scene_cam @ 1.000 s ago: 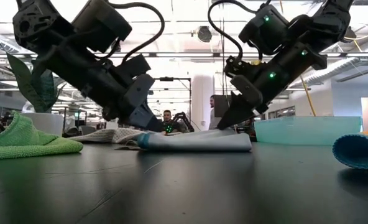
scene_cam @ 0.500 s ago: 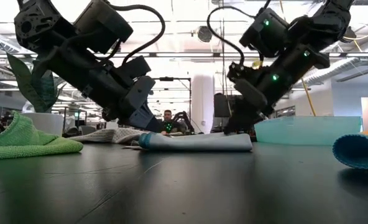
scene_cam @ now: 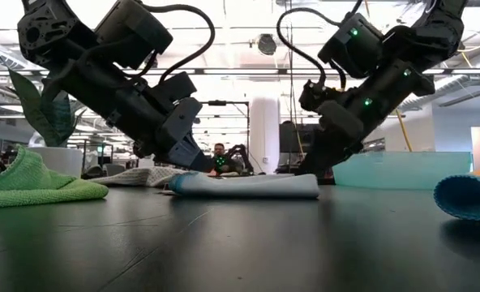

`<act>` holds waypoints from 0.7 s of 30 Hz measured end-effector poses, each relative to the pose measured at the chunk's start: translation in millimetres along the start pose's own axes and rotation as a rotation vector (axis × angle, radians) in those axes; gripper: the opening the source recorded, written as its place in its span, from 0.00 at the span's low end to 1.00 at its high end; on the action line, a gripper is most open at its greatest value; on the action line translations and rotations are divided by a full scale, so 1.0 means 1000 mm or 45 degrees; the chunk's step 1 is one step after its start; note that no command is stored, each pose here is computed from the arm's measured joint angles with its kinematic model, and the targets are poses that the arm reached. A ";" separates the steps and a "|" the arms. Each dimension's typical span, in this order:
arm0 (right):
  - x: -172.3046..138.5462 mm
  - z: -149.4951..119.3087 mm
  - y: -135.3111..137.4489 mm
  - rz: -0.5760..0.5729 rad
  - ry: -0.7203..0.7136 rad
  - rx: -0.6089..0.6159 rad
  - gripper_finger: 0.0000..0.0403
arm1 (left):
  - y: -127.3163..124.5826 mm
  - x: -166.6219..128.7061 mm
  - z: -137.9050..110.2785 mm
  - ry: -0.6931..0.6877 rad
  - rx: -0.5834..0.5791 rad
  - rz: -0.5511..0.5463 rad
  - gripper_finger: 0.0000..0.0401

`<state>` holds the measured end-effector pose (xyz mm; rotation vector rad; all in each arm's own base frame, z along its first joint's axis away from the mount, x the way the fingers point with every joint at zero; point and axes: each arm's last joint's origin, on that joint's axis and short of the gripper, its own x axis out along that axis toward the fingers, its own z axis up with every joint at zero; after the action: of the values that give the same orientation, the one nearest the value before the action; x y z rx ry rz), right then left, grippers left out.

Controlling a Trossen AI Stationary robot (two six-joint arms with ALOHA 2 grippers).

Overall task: Fold microfiber towels
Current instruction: Fold the light blue microfiber cloth

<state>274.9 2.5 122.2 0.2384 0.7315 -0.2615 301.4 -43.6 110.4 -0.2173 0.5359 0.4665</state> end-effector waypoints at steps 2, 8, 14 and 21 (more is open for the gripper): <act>-0.005 0.003 0.004 0.049 -0.023 -0.005 0.01 | 0.000 0.000 0.000 0.002 0.002 0.001 0.06; -0.030 0.014 0.023 0.214 -0.120 -0.040 0.01 | 0.000 0.000 0.000 -0.005 -0.003 -0.003 0.06; -0.036 0.010 0.036 0.234 -0.127 0.013 0.00 | -0.001 0.000 0.002 -0.025 -0.016 -0.014 0.06; -0.019 -0.016 0.029 0.013 -0.052 0.099 0.00 | -0.002 0.000 0.003 -0.034 -0.028 -0.019 0.06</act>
<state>260.5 37.0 127.6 0.3099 0.6804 -0.2850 303.3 -44.0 113.0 -0.2359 0.5026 0.4606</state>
